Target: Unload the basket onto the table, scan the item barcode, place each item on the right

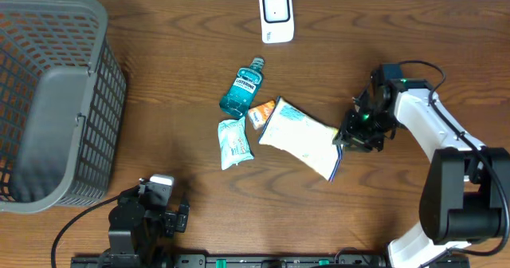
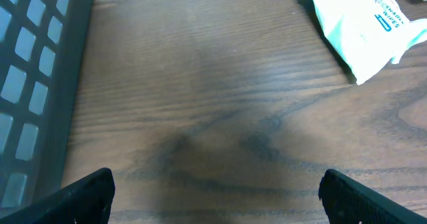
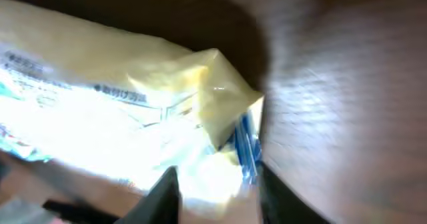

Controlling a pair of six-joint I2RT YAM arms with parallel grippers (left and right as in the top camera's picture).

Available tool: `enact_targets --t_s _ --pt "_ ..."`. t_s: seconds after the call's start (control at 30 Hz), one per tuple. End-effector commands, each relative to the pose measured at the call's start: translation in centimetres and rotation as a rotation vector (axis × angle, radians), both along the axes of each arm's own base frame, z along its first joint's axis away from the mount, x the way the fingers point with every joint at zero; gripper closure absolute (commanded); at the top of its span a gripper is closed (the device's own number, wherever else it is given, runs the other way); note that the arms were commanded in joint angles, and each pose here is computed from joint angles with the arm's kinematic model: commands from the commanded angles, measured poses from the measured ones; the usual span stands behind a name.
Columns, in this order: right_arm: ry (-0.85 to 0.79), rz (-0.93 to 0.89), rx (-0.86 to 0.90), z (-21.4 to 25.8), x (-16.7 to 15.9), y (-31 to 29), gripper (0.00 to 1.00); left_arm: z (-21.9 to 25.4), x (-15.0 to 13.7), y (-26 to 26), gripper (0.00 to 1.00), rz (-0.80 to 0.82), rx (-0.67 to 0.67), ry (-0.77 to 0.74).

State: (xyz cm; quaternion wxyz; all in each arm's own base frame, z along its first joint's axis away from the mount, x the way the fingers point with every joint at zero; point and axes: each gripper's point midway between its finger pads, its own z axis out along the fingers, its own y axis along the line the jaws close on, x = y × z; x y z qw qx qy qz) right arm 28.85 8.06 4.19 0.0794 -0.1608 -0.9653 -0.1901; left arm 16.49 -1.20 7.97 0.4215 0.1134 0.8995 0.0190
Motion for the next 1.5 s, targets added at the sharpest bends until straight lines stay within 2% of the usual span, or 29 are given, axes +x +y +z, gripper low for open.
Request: enact_targets --t_s 0.0,0.07,0.1,0.27,0.33,0.53,0.8,0.9,1.03,1.13,1.17,1.3,1.37,1.4,1.47 --pt "-0.033 -0.033 -0.116 1.2 0.1 -1.9 0.59 -1.0 -0.6 -0.1 0.02 -0.003 -0.006 0.041" --pt "-0.053 -0.048 -0.175 2.5 0.2 -2.9 0.57 -1.0 -0.6 -0.1 0.02 -0.003 -0.006 0.041" --pt "-0.11 -0.052 -0.215 4.4 0.9 -3.6 0.52 -1.0 -0.6 -0.1 0.02 -0.003 -0.006 0.041" --pt "-0.408 0.116 -0.193 8.5 4.6 -2.6 0.08 -1.0 -0.6 -0.1 0.02 -0.003 -0.006 0.041" --pt "-0.488 0.203 -0.161 8.9 5.7 -1.5 0.01 -1.0 -0.6 -0.1 0.02 -0.003 -0.006 0.041" --pt "-0.642 0.621 0.121 6.7 6.7 3.9 0.01 -1.0 -0.6 -0.1 0.02 -0.003 -0.006 0.041" --pt "-0.542 0.725 0.191 -0.8 6.9 4.5 0.01 -1.0 -0.6 -0.1 0.02 -0.003 -0.006 0.041" --pt "-0.507 0.782 0.34 -2.3 5.0 6.5 0.01 -1.0 -0.6 -0.1 0.02 -0.003 -0.006 0.041" --pt "-0.448 0.847 0.388 -3.2 3.0 7.2 0.01 -1.0 -0.6 -0.1 0.02 -0.002 -0.006 0.041" --pt "-0.423 0.896 0.403 -3.2 1.8 7.4 0.09 -1.0 -0.6 -0.1 0.02 -0.003 -0.006 0.041" --pt "-0.414 0.905 0.396 -3.3 1.6 7.4 0.17 -1.0 -0.6 -0.1 0.02 -0.003 -0.006 0.041" --pt "-0.403 0.935 0.383 -3.6 1.3 7.4 0.73 -1.0 -0.6 -0.1 0.02 -0.003 -0.006 0.041" --pt "-0.4 0.927 0.392 -3.5 1.2 7.6 0.92 -1.0 -0.6 -0.1 0.02 -0.003 -0.006 0.041" --pt "-0.399 0.914 0.403 -3.4 1.2 7.9 0.99 -1.0 -0.6 -0.1 0.02 -0.002 -0.006 0.041" --pt "-0.414 0.888 0.453 -2.7 1.2 8.6 0.99 -1.0 -0.6 -0.1 0.02 -0.003 -0.006 0.041"
